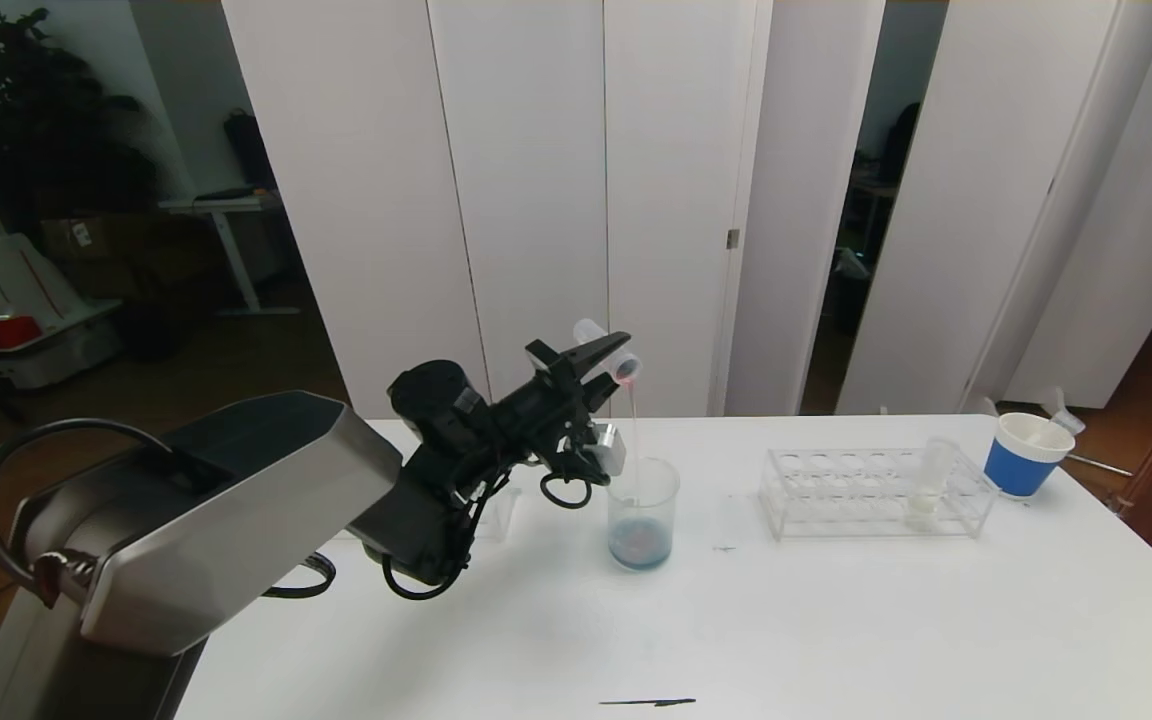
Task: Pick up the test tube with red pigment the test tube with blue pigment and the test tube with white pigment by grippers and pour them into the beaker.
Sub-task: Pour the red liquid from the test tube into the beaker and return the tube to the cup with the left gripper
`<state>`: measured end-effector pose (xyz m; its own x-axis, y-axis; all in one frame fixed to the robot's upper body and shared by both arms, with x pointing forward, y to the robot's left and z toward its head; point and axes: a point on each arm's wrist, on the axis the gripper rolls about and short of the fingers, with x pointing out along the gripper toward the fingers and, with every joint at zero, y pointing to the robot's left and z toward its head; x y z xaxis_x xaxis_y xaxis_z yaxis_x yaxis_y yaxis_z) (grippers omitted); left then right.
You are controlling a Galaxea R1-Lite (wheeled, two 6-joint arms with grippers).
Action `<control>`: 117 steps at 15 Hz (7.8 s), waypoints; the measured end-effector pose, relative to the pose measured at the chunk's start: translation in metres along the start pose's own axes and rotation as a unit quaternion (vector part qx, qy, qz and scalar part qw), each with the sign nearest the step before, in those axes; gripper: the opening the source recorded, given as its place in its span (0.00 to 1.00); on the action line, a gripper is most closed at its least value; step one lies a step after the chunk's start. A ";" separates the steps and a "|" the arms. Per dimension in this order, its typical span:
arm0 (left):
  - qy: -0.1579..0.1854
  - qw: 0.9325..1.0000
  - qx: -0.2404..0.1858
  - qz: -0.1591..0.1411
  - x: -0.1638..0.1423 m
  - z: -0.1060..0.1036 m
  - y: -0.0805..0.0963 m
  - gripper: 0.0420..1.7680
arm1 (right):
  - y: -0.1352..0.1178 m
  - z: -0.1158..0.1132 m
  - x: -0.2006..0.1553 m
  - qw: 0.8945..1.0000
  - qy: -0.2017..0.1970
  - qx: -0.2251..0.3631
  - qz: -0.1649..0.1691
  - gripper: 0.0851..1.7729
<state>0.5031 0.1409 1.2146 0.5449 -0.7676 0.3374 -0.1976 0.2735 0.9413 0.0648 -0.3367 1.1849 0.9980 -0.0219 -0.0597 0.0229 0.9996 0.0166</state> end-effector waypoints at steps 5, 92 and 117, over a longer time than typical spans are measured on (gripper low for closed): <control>0.000 1.000 0.005 0.002 -0.001 0.000 0.004 0.32 | 0.000 0.000 0.000 1.000 0.000 0.000 0.000 0.98; 0.561 0.528 -0.538 0.342 -0.242 -0.180 0.076 0.99 | 0.000 0.000 0.000 1.000 0.000 0.000 0.000 0.98; 0.415 0.732 -0.495 0.215 -0.348 0.239 0.236 0.99 | 0.000 0.000 0.000 1.000 0.000 0.000 0.000 0.98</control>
<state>0.0726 0.3341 1.3191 0.9946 0.0164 0.1021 -0.0316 0.9884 0.1488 0.0648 -0.3367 1.1849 0.9980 -0.0215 -0.0597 0.0225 0.9996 0.0162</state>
